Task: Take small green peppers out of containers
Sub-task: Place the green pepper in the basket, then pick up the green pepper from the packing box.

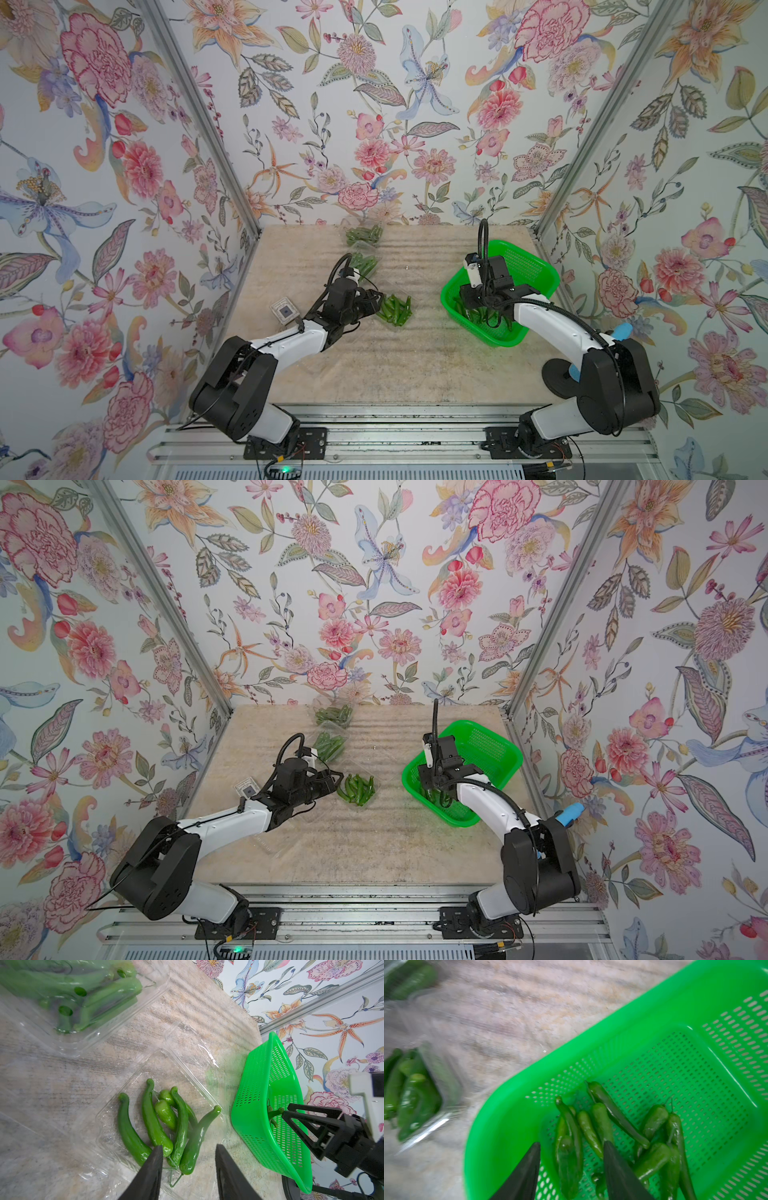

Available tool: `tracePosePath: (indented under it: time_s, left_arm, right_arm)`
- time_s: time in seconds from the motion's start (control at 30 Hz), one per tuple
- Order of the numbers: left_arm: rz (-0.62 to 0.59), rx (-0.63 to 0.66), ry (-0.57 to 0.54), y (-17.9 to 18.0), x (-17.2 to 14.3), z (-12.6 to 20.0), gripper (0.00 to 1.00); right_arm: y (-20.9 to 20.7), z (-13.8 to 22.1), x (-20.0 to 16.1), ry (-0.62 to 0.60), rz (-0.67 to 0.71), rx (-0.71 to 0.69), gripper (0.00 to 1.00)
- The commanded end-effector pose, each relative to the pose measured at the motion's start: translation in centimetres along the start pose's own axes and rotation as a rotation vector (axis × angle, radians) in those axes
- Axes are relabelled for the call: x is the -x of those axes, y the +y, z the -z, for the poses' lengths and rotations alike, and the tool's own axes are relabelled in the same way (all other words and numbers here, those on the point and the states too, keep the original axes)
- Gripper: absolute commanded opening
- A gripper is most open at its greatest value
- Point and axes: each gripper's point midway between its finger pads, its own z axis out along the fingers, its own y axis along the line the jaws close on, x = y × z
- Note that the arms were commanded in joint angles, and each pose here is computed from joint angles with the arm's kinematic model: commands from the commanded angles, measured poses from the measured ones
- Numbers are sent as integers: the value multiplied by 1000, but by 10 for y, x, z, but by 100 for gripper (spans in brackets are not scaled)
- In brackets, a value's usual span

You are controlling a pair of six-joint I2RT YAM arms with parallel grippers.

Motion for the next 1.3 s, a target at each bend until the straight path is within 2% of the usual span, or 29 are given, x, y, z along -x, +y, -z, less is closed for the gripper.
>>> tracePosePath:
  time_s: [0.0,0.17,0.27,0.37,0.63,1.0,1.27]
  left_arm:
    - [-19,-9,-9,-4,3,0,44]
    - [-10,5,-14,4,2,5,45]
    - [-5,15,-20,9,2,8,45]
    - [0,21,-22,13,1,10,45]
    - [20,35,-47,28,2,24,45]
    - [30,34,-57,36,2,31,45]
    - [27,29,-60,36,4,33,45]
  right_arm:
    - [50,16,22,-32,0,165,46]
    - [127,12,27,10,17,320,41]
    - [164,5,29,32,49,362,41]
    - [183,-13,26,68,47,370,38]
    - [199,-62,10,142,65,303,37]
    - [197,-98,-11,217,81,231,42]
    - [199,-114,-17,238,88,218,40]
